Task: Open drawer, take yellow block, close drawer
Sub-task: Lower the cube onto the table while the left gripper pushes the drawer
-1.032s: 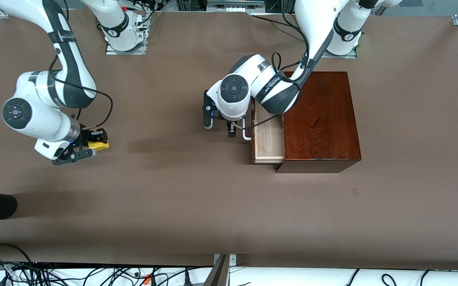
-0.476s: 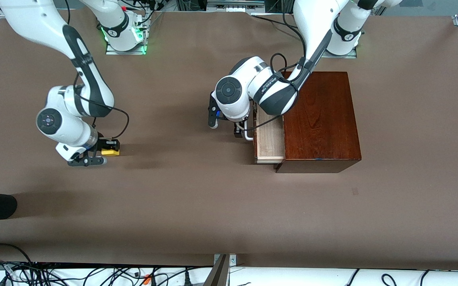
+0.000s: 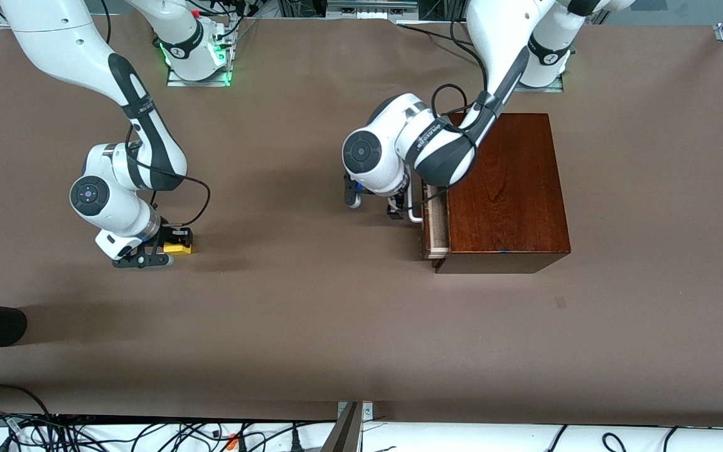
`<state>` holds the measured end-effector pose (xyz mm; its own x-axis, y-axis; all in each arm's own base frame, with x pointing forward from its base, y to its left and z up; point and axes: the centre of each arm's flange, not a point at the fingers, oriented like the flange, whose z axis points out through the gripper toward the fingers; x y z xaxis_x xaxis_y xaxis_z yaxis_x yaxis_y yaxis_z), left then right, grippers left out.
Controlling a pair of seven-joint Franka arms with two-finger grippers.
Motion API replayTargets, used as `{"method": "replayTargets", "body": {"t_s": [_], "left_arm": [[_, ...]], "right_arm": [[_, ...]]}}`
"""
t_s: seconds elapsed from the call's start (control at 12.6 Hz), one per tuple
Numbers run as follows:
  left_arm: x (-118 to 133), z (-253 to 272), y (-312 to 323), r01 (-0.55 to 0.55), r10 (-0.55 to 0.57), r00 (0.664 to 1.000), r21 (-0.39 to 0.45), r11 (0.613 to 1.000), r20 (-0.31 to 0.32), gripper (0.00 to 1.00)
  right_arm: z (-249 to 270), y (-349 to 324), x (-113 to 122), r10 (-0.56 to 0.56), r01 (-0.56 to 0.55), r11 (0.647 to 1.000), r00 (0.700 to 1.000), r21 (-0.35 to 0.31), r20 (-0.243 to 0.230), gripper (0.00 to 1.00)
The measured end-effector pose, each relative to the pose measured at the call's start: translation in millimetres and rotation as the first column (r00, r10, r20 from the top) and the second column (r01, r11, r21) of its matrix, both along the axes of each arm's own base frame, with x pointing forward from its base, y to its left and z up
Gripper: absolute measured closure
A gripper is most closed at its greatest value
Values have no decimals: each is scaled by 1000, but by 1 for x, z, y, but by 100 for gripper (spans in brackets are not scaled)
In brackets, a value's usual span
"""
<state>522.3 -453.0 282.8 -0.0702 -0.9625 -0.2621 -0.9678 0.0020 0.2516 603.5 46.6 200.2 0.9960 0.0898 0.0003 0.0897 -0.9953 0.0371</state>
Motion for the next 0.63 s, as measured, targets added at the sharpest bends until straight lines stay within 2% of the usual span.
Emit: {"method": "replayTargets", "body": {"t_s": [0.08, 0.24, 0.4, 0.63], "left_arm": [[3, -1, 5, -9, 9, 1000, 7, 1000, -7, 0], [8, -1, 12, -20, 20, 1000, 10, 1000, -10, 0], [9, -1, 14, -24, 24, 1000, 12, 1000, -12, 0], [12, -2, 20, -34, 34, 999, 20, 999, -20, 0]], "right_arm": [[3, 0, 3, 15, -15, 1000, 1000, -10, 9, 41], [22, 1, 12, 21, -21, 1000, 999, -12, 47, 22], [62, -2, 21, 16, -15, 1000, 995, -8, 103, 1], [150, -1, 25, 8, -7, 1000, 995, -10, 98, 0]]}}
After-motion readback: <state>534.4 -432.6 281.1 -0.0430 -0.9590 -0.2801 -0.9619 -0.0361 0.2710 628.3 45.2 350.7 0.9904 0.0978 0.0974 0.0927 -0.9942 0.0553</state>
